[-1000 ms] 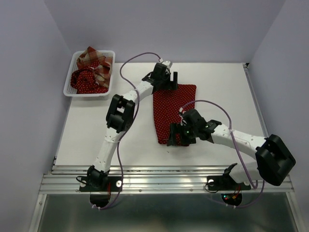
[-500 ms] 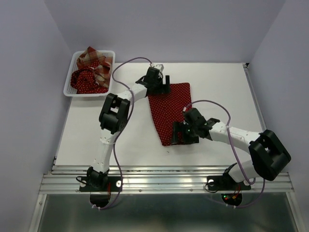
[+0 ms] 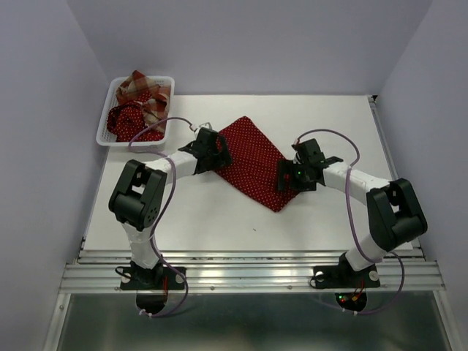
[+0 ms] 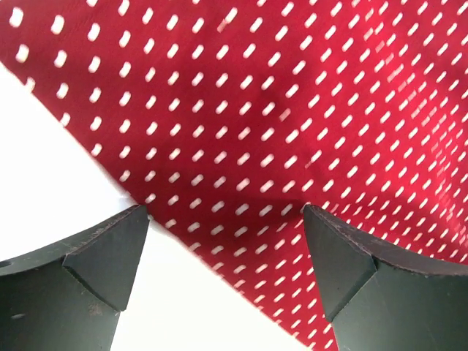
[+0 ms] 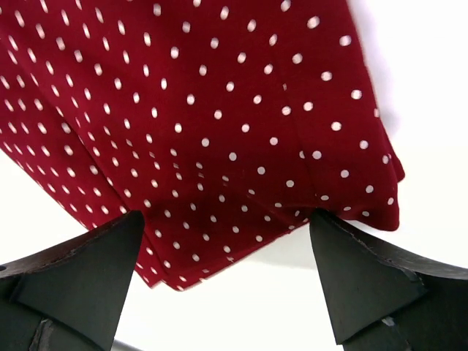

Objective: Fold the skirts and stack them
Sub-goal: Fold the skirt

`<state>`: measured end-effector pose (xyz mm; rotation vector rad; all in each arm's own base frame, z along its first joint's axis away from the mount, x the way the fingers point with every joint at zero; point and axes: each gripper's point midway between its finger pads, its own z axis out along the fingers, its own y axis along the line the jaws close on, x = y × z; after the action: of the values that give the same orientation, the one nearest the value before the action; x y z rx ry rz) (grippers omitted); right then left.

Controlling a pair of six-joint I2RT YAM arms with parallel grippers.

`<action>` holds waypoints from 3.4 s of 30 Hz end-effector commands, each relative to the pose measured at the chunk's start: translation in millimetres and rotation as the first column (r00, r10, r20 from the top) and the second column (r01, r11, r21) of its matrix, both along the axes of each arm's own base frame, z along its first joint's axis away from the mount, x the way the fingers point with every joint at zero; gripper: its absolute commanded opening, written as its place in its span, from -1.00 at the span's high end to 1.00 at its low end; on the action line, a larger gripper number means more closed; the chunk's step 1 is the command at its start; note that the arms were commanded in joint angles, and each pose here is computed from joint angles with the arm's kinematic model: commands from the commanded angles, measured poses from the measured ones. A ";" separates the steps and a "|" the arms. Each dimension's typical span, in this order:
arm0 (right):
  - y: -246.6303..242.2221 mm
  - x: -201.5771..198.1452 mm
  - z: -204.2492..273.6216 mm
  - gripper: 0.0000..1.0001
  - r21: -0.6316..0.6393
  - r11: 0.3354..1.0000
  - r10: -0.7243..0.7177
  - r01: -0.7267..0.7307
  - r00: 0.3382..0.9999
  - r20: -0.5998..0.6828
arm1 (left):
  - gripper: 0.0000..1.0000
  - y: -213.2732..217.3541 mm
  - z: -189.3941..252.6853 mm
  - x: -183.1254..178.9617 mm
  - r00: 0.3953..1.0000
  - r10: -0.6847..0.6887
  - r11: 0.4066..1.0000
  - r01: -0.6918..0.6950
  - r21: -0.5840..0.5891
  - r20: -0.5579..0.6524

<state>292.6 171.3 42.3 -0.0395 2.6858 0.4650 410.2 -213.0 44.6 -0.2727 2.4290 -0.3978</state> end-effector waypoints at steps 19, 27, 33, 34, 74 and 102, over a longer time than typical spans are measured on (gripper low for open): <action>-59.6 168.2 -9.6 -1.00 -0.024 0.932 0.359 -0.363 0.909 0.212 | -0.97 -39.6 48.9 -55.6 0.997 0.039 0.988 -0.029 -0.149 0.062; -93.6 231.7 43.8 -1.00 -0.150 0.925 0.379 -0.350 0.887 0.265 | -0.97 -39.1 91.3 -58.1 0.988 0.027 0.985 -0.001 -0.172 0.149; -94.3 207.0 97.1 -1.00 -0.115 0.961 0.275 -0.251 0.913 0.300 | -0.97 -13.0 117.3 -42.8 0.973 0.074 0.997 -0.067 -0.040 0.220; -102.1 197.2 105.8 -1.00 -0.138 0.971 0.229 -0.195 0.924 0.308 | -0.97 -11.7 123.4 -35.2 0.969 0.078 0.997 -0.073 -0.031 0.236; -111.2 153.1 -25.1 -0.45 -0.043 0.977 -0.209 0.209 0.978 -0.006 | -0.35 13.8 8.5 99.9 0.994 -0.086 0.983 0.073 0.168 0.072; -126.8 84.7 23.1 0.99 -0.114 0.980 -0.156 0.166 0.984 0.089 | 0.71 -7.3 -0.5 -43.5 0.993 -0.121 0.993 0.121 -0.009 0.003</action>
<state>379.9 56.1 47.7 0.1575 2.6436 0.3320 371.3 -209.5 27.2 -0.1134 2.4851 -0.4045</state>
